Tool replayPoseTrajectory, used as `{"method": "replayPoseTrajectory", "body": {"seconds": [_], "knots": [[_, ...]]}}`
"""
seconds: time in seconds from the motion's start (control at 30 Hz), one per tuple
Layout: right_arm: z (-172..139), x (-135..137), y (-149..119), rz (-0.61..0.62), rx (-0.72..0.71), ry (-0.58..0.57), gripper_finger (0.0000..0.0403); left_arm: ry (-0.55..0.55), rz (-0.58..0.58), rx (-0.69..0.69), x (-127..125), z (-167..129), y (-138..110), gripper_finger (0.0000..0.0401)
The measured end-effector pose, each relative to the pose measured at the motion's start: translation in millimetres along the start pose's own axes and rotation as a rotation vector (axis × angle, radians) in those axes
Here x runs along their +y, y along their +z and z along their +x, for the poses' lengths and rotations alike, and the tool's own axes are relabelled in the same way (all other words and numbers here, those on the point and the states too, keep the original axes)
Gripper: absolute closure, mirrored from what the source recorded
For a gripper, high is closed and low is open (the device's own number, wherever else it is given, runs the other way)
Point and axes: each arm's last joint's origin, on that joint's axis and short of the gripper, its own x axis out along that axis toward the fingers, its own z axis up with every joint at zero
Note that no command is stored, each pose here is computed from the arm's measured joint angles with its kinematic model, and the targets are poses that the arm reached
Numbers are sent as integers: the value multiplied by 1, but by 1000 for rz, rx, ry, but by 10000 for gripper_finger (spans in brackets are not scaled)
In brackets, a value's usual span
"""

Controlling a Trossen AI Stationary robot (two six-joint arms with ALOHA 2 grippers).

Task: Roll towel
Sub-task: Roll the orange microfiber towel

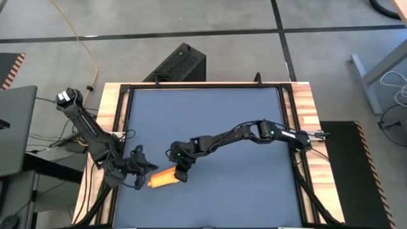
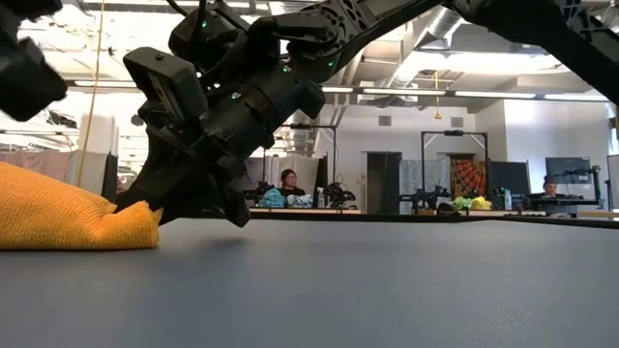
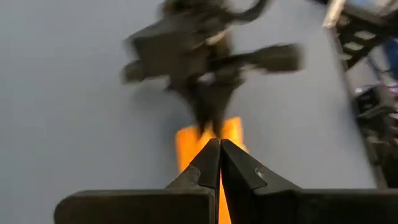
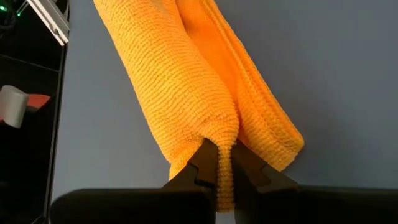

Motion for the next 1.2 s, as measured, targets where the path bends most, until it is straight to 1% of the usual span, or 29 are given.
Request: {"method": "replayPoseTrajectory", "body": {"seconds": [0.13,0.2,0.33,0.47,0.77,1.0,1.2], "knots": [[0,0,1,-1,-9,7,362,-43,74,-37,-14,12,-2,401],[0,1,1,-2,-10,13,362,-23,94,-30,-17,21,-7,401],[0,1,1,-3,-10,14,362,47,104,32,-15,40,-23,401],[0,0,1,-2,-6,17,362,51,95,56,-18,50,-33,401],[0,-1,1,0,0,16,362,63,110,88,-18,58,-43,401],[0,-1,1,-3,-1,17,361,101,111,128,-15,65,-54,401],[0,0,2,-83,-7,42,358,133,118,151,-12,66,-59,401]]}}
